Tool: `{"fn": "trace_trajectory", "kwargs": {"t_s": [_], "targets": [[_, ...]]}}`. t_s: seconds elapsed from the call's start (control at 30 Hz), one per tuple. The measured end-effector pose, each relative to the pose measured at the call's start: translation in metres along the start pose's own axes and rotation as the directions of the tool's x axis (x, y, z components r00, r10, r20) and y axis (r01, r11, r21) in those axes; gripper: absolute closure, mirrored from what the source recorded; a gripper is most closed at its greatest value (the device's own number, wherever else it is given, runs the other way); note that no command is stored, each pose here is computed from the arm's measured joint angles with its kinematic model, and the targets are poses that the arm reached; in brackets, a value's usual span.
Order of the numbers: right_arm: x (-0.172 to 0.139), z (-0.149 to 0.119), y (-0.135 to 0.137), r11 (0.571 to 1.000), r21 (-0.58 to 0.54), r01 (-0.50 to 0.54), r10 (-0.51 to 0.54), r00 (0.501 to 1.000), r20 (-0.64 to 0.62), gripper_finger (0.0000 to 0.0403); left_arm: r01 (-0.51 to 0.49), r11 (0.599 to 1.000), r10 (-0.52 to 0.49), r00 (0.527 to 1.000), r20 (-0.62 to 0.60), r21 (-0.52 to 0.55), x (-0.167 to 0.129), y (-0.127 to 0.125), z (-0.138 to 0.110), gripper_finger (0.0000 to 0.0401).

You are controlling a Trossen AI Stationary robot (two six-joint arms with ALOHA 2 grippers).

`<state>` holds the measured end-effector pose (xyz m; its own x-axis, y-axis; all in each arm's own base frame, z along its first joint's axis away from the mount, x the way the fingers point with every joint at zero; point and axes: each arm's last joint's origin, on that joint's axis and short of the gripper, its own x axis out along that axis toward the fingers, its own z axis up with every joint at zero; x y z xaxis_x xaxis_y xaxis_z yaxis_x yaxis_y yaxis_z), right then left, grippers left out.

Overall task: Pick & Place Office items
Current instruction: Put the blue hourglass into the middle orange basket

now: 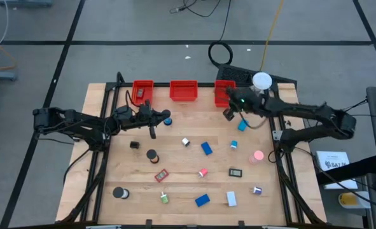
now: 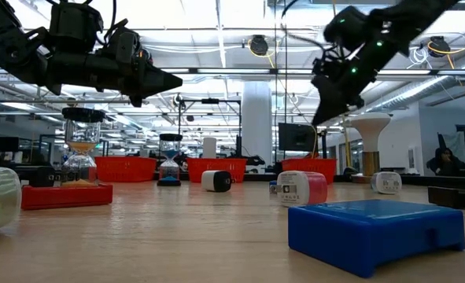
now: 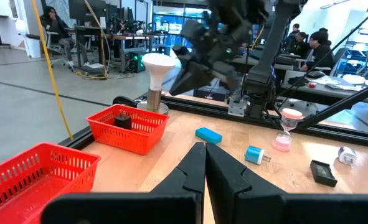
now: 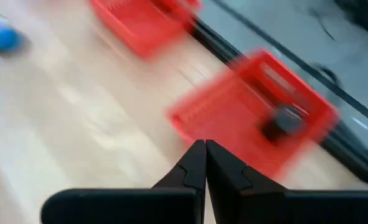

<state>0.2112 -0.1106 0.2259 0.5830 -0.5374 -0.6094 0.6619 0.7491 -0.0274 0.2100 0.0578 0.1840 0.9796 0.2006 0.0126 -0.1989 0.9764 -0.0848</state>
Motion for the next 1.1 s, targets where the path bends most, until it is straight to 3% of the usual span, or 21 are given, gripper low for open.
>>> {"fn": "trace_trajectory", "kwargs": {"t_s": [0.2, 0.47, 0.63, 0.83, 0.97, 1.1], "targets": [[-0.005, -0.013, 0.017, 0.992, -0.036, -0.119, 0.124, 0.963, 0.238, 0.0403, 0.0, 1.0, 0.0, 1.0, 0.0, 0.0, 0.0, 0.0, 0.0, 0.0391], [-0.007, -0.023, 0.03, 0.97, -0.201, -0.136, 0.191, 0.939, 0.285, 0.0403, 0.001, 1.0, -0.001, 1.0, 0.011, -0.014, 0.001, 0.0, 0.002, 0.0391], [-0.008, -0.02, 0.03, 0.969, -0.206, -0.134, 0.195, 0.93, 0.311, 0.0403, 0.007, 0.973, -0.002, 1.0, 0.023, -0.233, 0.001, 0.0, 0.003, 0.0391], [-0.008, -0.019, 0.03, 0.969, -0.21, -0.132, 0.196, 0.927, 0.319, 0.0403, 0.034, 0.925, -0.014, 0.998, 0.057, -0.378, 0.005, -0.001, 0.012, 0.0391], [-0.008, -0.019, 0.03, 0.966, -0.223, -0.127, 0.196, 0.927, 0.319, 0.0403, -0.032, 0.932, -0.011, 0.993, -0.116, -0.361, 0.025, -0.005, 0.02, 0.0391], [-0.008, -0.02, 0.03, 0.966, -0.226, -0.126, 0.196, 0.928, 0.318, 0.0403, -0.178, 0.942, 0.054, 0.917, -0.395, -0.284, 0.044, -0.007, 0.042, 0.0391]]}}
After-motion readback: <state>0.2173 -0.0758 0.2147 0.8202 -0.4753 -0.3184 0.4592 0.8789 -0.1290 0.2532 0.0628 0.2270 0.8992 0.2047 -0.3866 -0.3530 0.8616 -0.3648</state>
